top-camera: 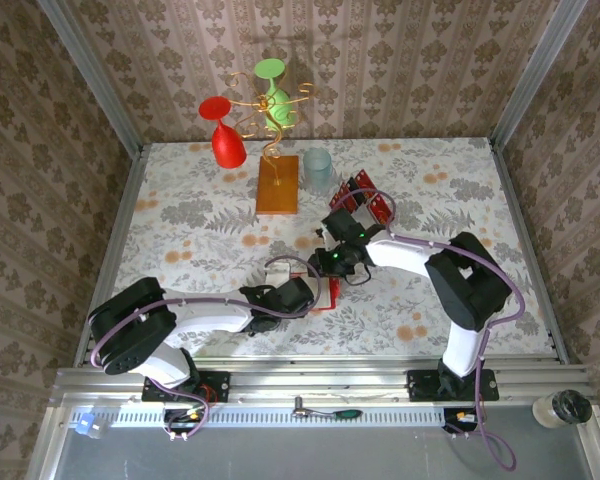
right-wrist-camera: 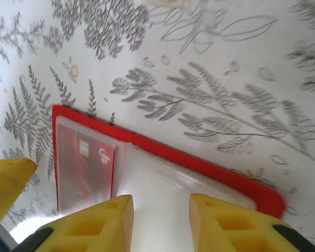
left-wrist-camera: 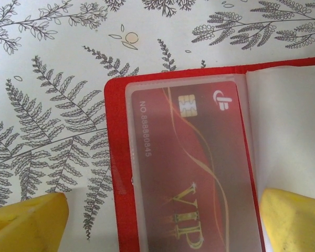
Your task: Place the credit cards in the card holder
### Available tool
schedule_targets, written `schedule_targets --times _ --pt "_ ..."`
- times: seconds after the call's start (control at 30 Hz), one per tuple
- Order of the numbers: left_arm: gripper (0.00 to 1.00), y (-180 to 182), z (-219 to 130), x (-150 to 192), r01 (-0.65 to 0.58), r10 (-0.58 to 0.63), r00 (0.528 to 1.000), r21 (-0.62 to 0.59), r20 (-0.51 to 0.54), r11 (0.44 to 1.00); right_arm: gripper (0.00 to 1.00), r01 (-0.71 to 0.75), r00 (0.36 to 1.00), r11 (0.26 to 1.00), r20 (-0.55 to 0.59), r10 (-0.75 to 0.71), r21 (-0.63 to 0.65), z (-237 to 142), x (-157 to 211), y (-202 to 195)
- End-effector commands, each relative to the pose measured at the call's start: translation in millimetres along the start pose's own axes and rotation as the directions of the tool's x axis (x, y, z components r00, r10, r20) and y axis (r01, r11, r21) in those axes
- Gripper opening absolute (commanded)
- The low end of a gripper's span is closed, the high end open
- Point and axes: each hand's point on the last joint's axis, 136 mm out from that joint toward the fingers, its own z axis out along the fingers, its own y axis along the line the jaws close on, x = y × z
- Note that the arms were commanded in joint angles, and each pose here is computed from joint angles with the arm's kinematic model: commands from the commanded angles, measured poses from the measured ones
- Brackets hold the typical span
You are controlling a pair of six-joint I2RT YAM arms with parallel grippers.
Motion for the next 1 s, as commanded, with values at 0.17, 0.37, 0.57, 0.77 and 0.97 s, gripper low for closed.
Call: schedule_targets --times 0.17,0.37,0.57,0.77,0.97 --pt "0.93 10 2 10 -0.008 0.008 1.0 -0.031 -0.009 0.999 0.39 -0.068 0.998 0.997 -0.008 0.067 -0.025 2 9 -5" --pt "0.93 9 2 9 -0.01 0.009 1.0 -0.028 -0.007 1.0 0.39 -0.088 0.996 0.995 -0.023 0.087 -0.04 9 13 -6" --pt "0.93 9 2 10 -0.008 0.008 1.0 -0.027 -0.009 1.0 0.37 -0.09 0.995 0.994 -0.039 0.088 -0.061 13 15 -3" --pt "0.93 9 1 9 -0.007 0.007 1.0 -0.026 -0.006 1.0 0.33 -0.088 0.996 0.991 -0.042 0.084 -0.103 9 15 6" --pt "0.94 7 -2 4 -0.002 0.002 1.0 -0.013 0.008 1.0 0.33 -0.086 0.995 0.987 -0.052 0.08 -0.138 4 15 15"
